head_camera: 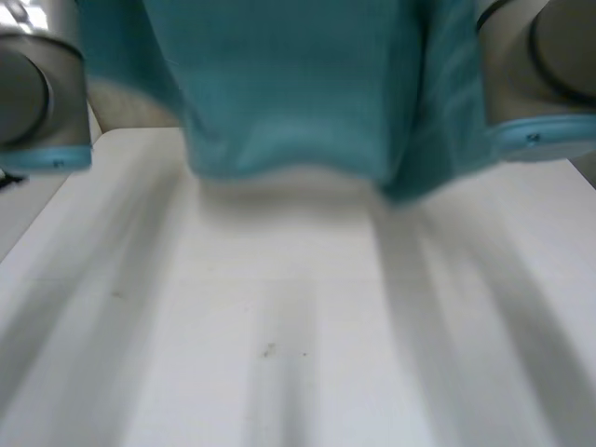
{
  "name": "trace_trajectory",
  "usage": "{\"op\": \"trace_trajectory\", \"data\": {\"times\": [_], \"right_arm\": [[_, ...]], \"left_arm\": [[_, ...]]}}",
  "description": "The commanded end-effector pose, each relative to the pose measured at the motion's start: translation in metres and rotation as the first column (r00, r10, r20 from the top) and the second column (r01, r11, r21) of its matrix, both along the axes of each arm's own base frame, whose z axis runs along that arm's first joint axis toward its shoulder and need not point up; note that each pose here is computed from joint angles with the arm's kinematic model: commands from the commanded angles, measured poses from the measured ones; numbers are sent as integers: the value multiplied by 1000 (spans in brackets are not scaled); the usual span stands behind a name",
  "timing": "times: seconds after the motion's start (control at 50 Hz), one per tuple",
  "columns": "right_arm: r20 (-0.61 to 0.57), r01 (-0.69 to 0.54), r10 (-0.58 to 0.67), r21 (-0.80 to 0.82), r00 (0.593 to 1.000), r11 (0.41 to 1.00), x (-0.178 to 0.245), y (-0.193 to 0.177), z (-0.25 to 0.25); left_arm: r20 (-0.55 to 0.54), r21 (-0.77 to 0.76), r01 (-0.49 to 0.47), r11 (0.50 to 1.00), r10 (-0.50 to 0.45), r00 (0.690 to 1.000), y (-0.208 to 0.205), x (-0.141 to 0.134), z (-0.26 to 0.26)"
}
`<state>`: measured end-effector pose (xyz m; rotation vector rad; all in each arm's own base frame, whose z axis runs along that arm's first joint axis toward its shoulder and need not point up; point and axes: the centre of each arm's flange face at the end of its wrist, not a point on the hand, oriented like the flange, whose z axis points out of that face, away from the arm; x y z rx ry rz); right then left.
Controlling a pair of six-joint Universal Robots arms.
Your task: Fold the laundry
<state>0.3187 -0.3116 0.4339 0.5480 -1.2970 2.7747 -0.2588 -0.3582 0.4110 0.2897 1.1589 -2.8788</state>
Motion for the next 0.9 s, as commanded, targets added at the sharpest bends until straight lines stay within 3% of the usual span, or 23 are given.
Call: {"op": "trace_trajectory", "data": {"times": [0.02, 0.1, 0.14, 0.2, 0.24, 0.26, 0.3, 0.4, 0.46, 0.52, 0.58, 0.62, 0.68, 0.78, 0.9], "right_arm": [[-47, -27, 28, 20, 999, 999, -10, 25, -17], [-130, -37, 55, 140, 990, 989, -9, 27, -58], [-207, -18, 80, 284, 975, 959, -13, 32, -100], [-242, -5, 99, 361, 965, 933, -16, 36, -123], [-296, 25, 142, 497, 945, 867, -22, 47, -163], [-296, 25, 142, 497, 945, 867, -23, 47, -163], [-341, 58, 192, 604, 920, 795, -27, 58, -203], [-374, 107, 227, 691, 899, 715, -31, 58, -249], [-372, 112, 229, 704, 899, 702, -32, 59, -255], [-361, 116, 217, 709, 907, 696, -35, 56, -255], [-301, 119, 152, 717, 941, 687, -52, 45, -244], [-200, 87, 93, 735, 975, 672, -68, 41, -231], [-103, 31, 74, 760, 992, 650, -79, 42, -226], [-13, -2, 20, 788, 1000, 615, -103, 41, -222], [7, -3, -5, 831, 1000, 557, -114, 50, -233]], "left_arm": [[5, -3, -37, 999, 37, 999, 6, 15, -12], [59, 141, -50, 989, 42, 997, 5, 19, -52], [113, 296, -62, 953, 29, 993, 12, 22, -98], [142, 367, -72, 927, 20, 990, 18, 24, -121], [187, 488, -87, 869, -7, 982, 36, 29, -161], [187, 489, -87, 868, -7, 982, 37, 29, -161], [218, 577, -95, 811, -41, 975, 56, 31, -195], [248, 656, -108, 747, -78, 966, 77, 33, -226], [253, 671, -105, 734, -93, 963, 85, 32, -232], [252, 672, -104, 733, -94, 963, 86, 32, -232], [251, 666, -101, 739, -94, 963, 89, 32, -225], [241, 638, -94, 764, -82, 967, 93, 34, -207], [235, 624, -89, 776, -77, 969, 95, 35, -198], [193, 521, -59, 852, -50, 980, 105, 38, -148], [165, 452, -31, 891, -50, 985, 117, 38, -117]]}}
